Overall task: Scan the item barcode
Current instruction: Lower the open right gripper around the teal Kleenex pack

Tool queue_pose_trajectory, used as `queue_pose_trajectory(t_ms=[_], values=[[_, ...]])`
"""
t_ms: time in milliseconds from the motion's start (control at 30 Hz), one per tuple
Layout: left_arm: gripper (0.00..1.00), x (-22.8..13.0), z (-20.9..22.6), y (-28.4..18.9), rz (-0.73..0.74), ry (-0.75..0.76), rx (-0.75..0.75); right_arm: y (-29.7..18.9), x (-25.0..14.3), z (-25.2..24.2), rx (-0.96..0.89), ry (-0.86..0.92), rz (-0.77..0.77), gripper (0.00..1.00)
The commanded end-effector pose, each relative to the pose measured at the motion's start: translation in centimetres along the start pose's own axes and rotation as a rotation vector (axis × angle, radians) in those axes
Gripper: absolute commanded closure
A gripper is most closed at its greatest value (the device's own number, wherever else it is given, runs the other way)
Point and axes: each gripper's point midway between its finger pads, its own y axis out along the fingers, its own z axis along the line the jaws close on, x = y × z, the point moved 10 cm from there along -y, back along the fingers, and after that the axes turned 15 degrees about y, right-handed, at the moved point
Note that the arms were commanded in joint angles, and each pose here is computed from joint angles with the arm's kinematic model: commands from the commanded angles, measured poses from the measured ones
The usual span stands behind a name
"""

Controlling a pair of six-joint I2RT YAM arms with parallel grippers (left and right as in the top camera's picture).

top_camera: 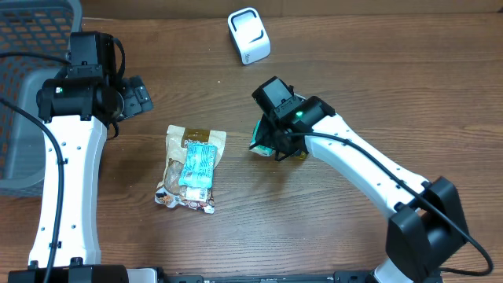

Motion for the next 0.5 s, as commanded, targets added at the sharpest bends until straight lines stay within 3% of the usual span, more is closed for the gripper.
queue_pose_trajectory(t_ms=[0,467], values=[[0.01,0.18,0.23,-0.37,-0.015,0.007,0.013,0.77,-0.08,-0.01,-0.009,0.026,-0.001,0.57],[0.0,0.18,0.23,-0.37,-0.015,0.007,0.013,0.82,-0.02,0.18,0.004,0.027,-0.005,0.57]])
